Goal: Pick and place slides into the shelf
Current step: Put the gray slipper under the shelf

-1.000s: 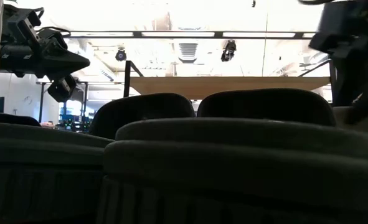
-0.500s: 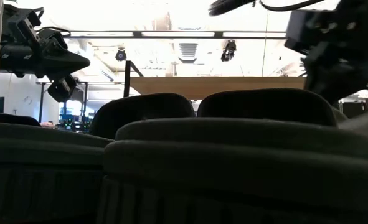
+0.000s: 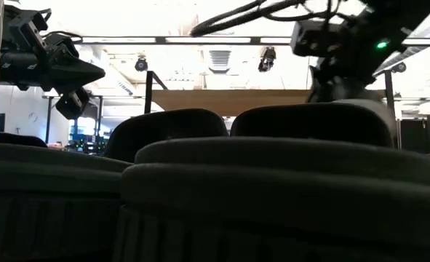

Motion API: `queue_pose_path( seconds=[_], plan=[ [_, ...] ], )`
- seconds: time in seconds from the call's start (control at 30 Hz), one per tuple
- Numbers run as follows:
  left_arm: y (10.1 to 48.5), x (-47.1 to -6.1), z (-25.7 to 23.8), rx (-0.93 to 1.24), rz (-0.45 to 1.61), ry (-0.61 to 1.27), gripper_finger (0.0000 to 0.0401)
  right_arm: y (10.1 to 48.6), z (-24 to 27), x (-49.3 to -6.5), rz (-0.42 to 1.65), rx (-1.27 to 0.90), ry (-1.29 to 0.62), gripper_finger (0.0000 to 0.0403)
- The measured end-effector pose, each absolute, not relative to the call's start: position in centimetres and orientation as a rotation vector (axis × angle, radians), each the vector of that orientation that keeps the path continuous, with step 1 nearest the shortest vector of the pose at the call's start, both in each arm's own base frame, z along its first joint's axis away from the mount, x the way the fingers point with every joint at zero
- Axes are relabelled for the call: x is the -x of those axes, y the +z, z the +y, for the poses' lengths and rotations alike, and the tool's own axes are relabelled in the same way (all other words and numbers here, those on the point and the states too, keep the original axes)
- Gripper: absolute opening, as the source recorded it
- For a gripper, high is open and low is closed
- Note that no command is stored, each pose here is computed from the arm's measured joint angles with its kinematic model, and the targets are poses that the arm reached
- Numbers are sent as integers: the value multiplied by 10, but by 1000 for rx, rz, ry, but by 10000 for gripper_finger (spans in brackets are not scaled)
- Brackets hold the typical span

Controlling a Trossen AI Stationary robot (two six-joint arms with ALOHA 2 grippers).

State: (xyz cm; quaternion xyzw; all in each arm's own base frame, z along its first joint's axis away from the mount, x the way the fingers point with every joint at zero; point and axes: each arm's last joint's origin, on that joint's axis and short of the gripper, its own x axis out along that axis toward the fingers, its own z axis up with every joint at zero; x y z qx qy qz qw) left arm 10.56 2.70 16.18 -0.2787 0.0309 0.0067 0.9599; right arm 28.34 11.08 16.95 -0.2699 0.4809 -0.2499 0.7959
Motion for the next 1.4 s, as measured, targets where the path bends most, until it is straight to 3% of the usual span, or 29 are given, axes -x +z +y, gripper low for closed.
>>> queue_pose_path(
  seconds=[0.37,0.7,0.87,1.4],
  plan=[
    [162,-106,27,565,64,14,2,169,89,-290,1058,568,-614,22],
    [162,-106,27,565,63,14,2,165,89,-286,1079,562,-603,118],
    [162,-106,27,565,62,13,2,170,90,-283,1100,553,-626,147],
    [162,-106,27,565,63,13,2,171,89,-280,1118,612,-638,157]
  ],
)
